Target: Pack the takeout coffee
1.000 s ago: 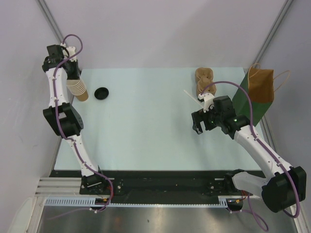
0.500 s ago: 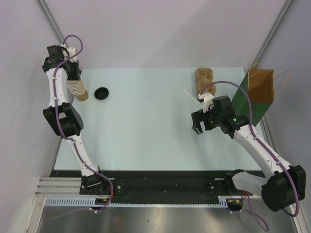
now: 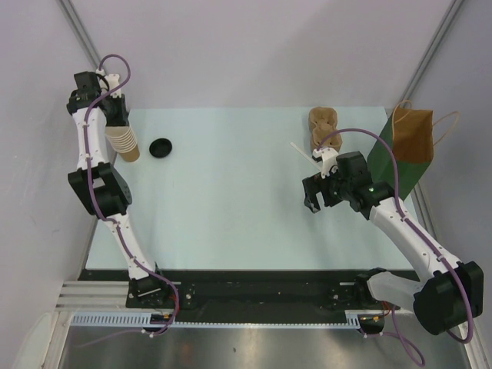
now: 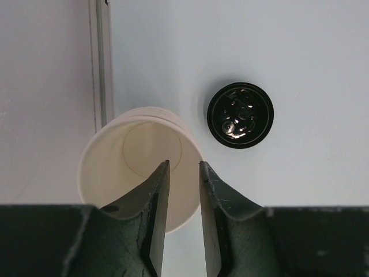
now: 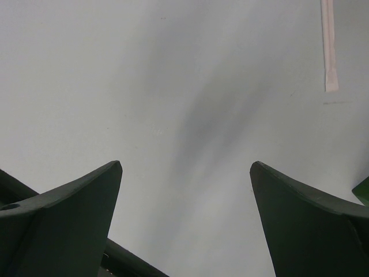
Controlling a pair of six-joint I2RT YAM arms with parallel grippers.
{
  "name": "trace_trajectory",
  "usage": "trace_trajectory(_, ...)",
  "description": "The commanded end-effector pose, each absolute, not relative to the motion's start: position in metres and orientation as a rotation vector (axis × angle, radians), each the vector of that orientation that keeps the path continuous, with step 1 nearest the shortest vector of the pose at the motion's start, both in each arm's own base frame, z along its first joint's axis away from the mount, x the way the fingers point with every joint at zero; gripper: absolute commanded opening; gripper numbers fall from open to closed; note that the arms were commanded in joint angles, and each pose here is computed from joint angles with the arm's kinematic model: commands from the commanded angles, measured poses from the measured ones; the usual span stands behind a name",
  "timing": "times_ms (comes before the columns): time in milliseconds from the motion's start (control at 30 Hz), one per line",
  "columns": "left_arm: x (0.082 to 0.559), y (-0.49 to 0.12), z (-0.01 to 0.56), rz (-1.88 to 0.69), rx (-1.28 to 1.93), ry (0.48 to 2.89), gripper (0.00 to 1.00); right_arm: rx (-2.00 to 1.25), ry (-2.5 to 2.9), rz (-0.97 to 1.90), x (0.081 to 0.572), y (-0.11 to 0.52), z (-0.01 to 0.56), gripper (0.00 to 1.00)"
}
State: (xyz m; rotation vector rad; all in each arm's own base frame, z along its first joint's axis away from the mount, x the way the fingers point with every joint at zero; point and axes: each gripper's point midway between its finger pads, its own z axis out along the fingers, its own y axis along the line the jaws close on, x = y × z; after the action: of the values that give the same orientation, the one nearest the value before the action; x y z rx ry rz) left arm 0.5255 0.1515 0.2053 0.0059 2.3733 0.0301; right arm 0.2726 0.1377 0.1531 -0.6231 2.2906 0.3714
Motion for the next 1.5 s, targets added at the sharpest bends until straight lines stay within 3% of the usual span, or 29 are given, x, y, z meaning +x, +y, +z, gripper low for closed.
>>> trace_trajectory(0, 0.524, 0.148, 0.23, 0.006, 0.013, 2.317, 0.32, -0.628, 2.275, 0.39, 0.274, 0.141, 0.155, 1.0)
trace_trajectory(433, 0.525, 0.151, 0.246, 0.021, -0.009, 2.27, 0.4, -0.629, 2.275, 0.393, 0.275, 0.142, 0.156, 1.0)
trace_trajectory(1033, 0.516, 0.153, 0.208, 0.024, 0.023, 2.387, 0.32, -0.636, 2.283, 0.398, 0.273, 0.143, 0.154, 1.0)
trace_trajectory(1300, 0.516, 0.157, 0.207, 0.048, 0.02, 2.391, 0.22, -0.635, 2.281, 0.398, 0.274, 0.144, 0.155, 1.0)
trace_trajectory(1400, 0.515, 0.158, 0.206, 0.05, 0.021, 2.394, 0.15, -0.631, 2.28, 0.397, 0.275, 0.143, 0.155, 1.0)
trace_trajectory(1467, 0.515, 0.157, 0.208, 0.054, 0.026, 2.392, 0.06, -0.633, 2.28, 0.397, 0.275, 0.143, 0.155, 1.0)
